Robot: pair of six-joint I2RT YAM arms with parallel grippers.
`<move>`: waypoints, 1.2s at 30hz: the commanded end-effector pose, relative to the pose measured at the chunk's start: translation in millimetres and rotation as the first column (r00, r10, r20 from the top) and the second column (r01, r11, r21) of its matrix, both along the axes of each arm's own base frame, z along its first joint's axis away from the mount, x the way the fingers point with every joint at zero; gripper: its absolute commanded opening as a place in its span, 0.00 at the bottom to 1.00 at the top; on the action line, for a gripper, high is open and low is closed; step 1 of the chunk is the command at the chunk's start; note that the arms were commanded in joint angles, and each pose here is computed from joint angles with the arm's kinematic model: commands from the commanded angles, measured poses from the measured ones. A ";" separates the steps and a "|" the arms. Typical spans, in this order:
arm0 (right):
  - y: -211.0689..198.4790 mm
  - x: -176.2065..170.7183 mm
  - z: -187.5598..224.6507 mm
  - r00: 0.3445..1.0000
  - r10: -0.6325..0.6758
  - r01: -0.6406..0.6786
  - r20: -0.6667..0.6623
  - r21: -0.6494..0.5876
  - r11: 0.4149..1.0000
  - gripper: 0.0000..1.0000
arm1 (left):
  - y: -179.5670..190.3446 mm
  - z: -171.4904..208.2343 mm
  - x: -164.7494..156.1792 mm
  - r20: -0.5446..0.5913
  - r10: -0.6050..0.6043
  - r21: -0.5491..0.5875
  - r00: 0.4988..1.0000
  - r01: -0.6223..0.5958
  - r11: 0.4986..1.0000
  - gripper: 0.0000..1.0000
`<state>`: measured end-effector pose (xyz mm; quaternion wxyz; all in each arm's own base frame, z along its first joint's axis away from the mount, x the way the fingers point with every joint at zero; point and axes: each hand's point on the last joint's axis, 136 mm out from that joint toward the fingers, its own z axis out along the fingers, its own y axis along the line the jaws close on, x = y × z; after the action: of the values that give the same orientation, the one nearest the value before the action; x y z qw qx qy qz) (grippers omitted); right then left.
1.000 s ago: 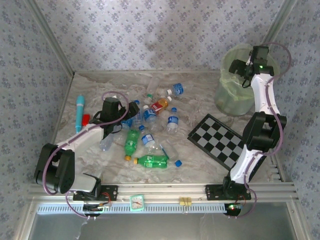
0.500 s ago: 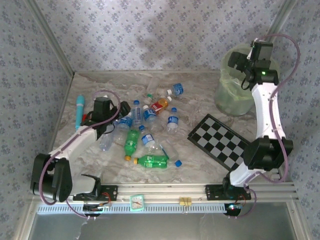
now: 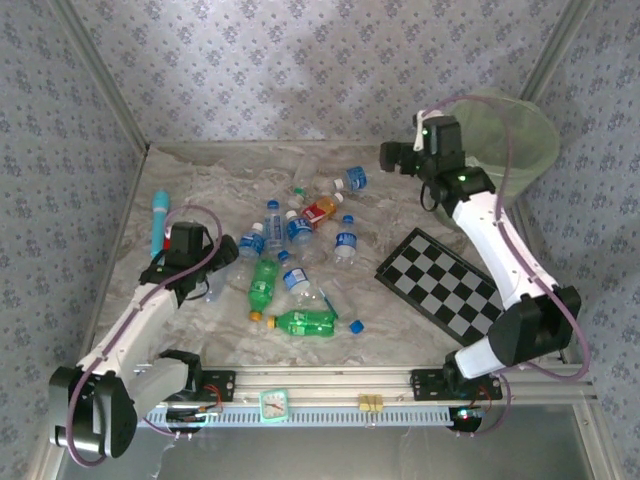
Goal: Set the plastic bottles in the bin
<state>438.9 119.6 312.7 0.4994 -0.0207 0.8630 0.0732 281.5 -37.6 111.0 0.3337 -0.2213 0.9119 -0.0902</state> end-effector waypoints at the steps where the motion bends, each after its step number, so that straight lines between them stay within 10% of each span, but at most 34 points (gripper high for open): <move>1: 22.6 1.9 -12.1 1.000 0.011 -0.011 0.008 0.026 1.000 1.00 | 12.5 -17.5 -17.8 -0.070 0.058 0.018 0.996 -0.057 0.998 1.00; 24: 75.6 -6.6 -78.0 0.984 0.111 -0.101 -0.142 0.077 0.992 1.00 | 6.6 -69.0 -13.7 -0.214 0.029 0.003 0.976 -0.029 1.000 0.99; 36: 80.0 -6.8 -81.6 0.982 0.115 -0.103 -0.150 0.083 0.991 1.00 | 2.3 -79.2 -8.5 -0.232 0.015 -0.009 0.973 -0.018 1.000 0.82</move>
<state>430.5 195.4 232.1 0.4279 -0.0477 0.8933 0.1291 264.1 -32.7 26.7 0.2118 -0.2421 0.9452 -0.0552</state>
